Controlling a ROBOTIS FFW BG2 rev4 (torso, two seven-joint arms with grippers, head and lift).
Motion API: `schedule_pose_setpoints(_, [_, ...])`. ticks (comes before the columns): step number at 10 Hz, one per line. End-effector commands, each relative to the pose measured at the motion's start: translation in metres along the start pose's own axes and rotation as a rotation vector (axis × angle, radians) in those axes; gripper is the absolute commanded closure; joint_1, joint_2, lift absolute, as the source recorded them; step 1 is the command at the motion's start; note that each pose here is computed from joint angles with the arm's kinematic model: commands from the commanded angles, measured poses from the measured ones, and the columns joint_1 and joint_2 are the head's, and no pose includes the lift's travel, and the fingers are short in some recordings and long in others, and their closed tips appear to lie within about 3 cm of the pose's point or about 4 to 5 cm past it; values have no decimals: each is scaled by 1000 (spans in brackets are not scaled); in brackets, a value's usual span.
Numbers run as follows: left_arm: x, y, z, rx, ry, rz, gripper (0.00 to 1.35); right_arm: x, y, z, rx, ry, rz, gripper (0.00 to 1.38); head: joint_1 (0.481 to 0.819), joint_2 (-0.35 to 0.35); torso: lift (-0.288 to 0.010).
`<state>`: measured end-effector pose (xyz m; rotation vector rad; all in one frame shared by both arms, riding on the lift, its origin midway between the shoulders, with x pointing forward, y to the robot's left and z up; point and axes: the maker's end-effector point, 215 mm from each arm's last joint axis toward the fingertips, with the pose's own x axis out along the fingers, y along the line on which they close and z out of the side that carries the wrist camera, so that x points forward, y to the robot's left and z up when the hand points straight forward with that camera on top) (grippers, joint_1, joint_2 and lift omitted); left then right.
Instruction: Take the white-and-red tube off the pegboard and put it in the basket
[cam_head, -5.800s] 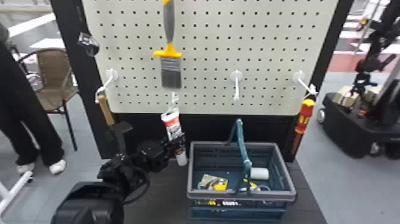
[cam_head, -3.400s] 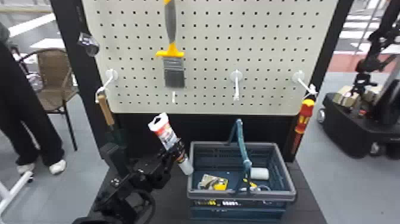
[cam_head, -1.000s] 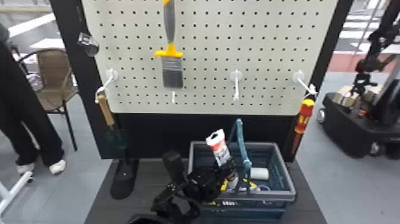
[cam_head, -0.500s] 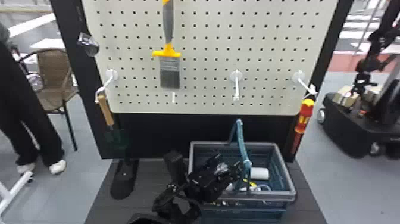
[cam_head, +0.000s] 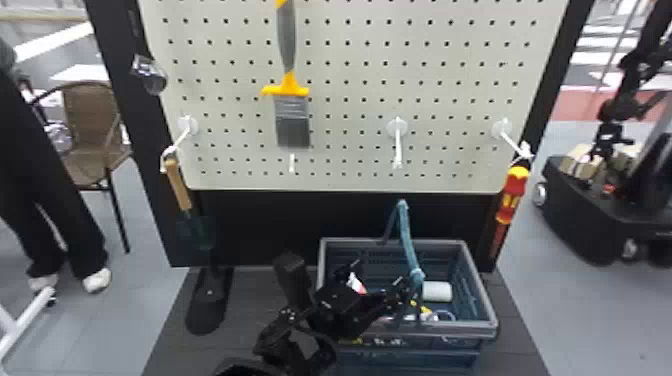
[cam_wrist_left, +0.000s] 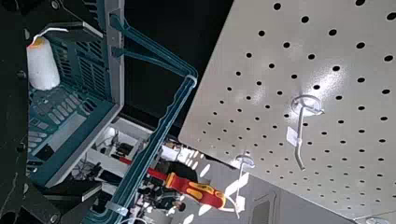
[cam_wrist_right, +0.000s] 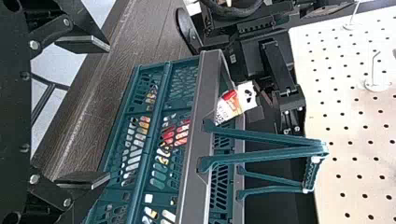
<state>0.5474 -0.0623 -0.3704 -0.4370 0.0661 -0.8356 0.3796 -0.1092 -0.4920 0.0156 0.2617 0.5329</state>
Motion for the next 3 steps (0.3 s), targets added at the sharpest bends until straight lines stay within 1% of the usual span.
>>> schedule_pose_setpoints(1, [-1, 1, 0, 0, 0, 1, 214, 0, 0, -1, 2, 2, 0, 314, 549, 0, -100])
schedule_pose_setpoints(3, [0, 2, 2, 4, -3, 3, 222, 0, 0, -1, 2, 2, 0, 314, 549, 0, -100])
